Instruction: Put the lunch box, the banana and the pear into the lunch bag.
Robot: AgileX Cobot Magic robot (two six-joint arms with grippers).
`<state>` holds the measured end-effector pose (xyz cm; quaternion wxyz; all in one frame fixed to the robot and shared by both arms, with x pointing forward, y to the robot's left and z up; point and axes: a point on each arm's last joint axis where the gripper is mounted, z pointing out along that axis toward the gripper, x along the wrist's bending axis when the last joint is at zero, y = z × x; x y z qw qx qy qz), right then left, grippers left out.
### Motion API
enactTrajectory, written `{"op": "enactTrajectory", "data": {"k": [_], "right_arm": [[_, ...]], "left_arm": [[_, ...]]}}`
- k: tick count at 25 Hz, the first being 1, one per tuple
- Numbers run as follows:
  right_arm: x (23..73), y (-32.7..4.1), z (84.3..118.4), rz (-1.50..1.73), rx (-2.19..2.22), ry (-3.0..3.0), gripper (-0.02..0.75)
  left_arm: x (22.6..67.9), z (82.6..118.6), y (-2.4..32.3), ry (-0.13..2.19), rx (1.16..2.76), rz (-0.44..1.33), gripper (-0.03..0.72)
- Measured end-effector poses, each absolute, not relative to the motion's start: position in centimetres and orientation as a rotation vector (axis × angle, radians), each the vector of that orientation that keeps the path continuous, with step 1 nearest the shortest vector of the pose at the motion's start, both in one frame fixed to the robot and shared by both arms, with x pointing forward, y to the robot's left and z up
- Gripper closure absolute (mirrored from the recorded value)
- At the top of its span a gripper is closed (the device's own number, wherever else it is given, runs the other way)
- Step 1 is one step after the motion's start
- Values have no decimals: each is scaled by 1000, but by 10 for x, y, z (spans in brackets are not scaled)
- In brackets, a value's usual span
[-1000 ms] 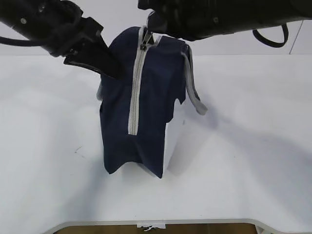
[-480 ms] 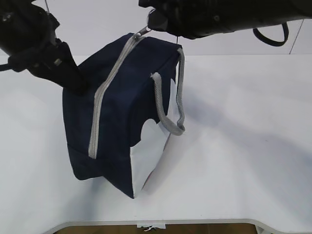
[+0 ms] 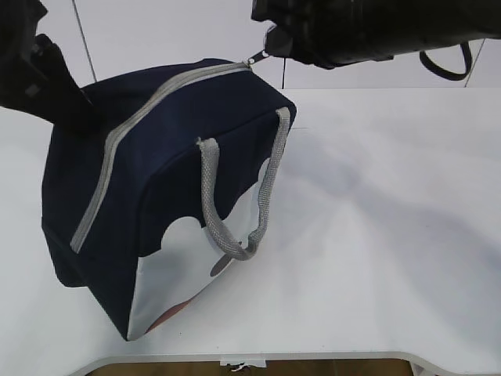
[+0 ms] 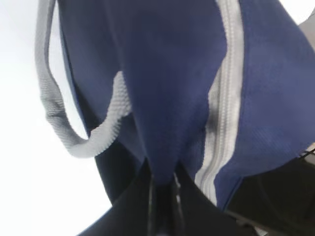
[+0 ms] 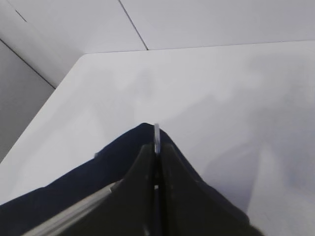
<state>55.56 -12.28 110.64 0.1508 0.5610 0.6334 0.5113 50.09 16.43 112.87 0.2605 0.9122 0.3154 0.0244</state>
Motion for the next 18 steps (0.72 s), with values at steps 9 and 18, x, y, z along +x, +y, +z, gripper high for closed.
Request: {"op": "enactTrajectory", "data": {"k": [9, 18], "right_arm": [[577, -123, 1075, 1386, 1673, 1828, 737], [581, -123, 1072, 1383, 1679, 1825, 737]], "left_arm": [[494, 1137, 171, 839, 2499, 132, 694], [493, 1135, 170, 842, 2501, 95, 694]]}}
